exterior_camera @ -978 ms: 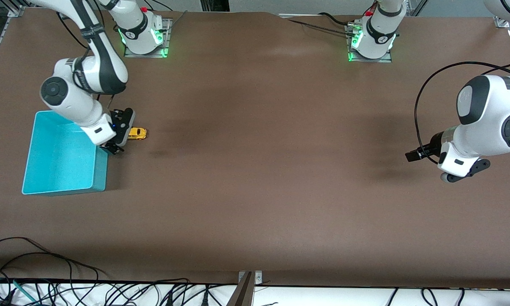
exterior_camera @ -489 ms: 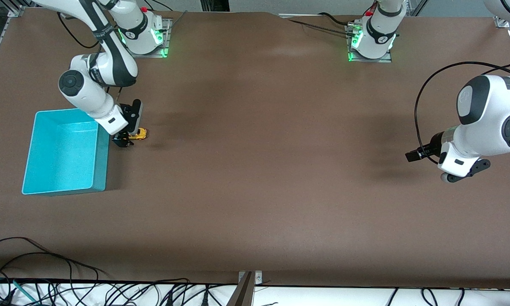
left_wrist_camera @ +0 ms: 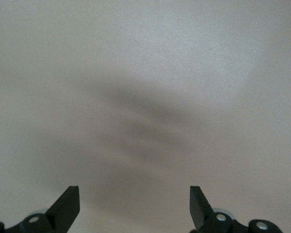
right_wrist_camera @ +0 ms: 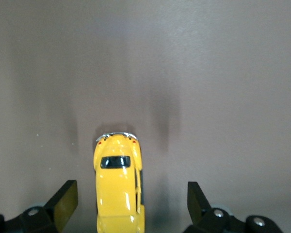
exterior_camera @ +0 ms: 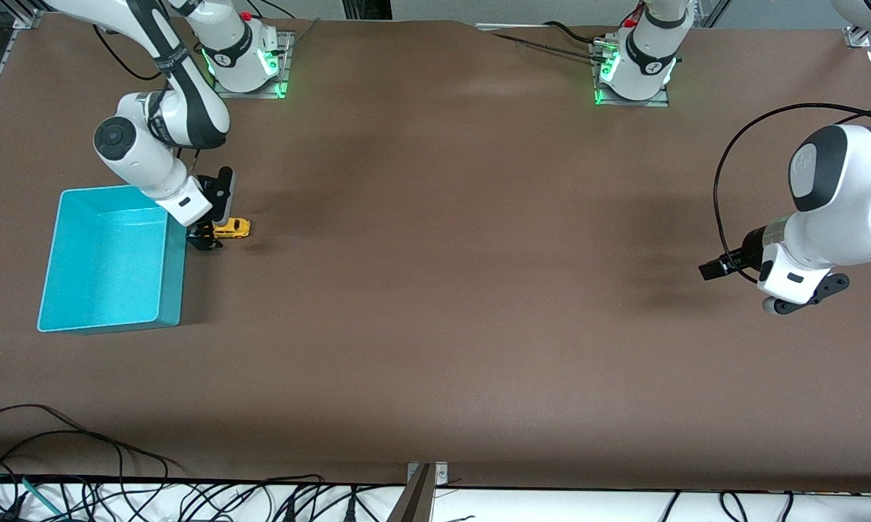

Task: Wind up and store yellow beetle car
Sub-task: 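Lower the right gripper and close it on the yellow car, then lift the car with the right gripper and carry it over the box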

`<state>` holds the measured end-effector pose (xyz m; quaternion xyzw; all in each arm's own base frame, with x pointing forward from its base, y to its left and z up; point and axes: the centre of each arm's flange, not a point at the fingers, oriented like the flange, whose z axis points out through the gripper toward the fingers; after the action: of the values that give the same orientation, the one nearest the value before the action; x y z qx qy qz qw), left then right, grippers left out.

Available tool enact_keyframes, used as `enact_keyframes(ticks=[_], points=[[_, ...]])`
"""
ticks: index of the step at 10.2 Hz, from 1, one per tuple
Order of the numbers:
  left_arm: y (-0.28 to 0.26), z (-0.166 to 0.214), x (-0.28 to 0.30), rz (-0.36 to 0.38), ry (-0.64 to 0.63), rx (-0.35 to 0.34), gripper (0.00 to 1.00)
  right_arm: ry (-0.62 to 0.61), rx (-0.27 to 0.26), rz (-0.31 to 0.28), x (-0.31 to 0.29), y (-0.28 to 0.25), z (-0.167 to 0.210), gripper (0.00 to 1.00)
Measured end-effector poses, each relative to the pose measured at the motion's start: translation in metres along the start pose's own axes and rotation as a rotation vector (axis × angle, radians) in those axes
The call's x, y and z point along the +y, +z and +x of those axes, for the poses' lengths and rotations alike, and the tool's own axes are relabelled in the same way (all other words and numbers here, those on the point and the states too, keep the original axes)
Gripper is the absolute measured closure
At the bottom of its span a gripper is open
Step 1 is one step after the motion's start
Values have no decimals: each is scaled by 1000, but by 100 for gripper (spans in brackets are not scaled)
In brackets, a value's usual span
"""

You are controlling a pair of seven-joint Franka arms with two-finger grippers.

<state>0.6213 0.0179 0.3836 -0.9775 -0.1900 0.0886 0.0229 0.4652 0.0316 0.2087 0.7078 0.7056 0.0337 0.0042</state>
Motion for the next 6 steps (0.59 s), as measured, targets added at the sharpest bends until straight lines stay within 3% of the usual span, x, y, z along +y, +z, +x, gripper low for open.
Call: enact_keyframes(ticks=[6], points=[[-35, -7, -10, 6, 222, 47, 0, -64, 8, 2, -5, 18, -3, 0]])
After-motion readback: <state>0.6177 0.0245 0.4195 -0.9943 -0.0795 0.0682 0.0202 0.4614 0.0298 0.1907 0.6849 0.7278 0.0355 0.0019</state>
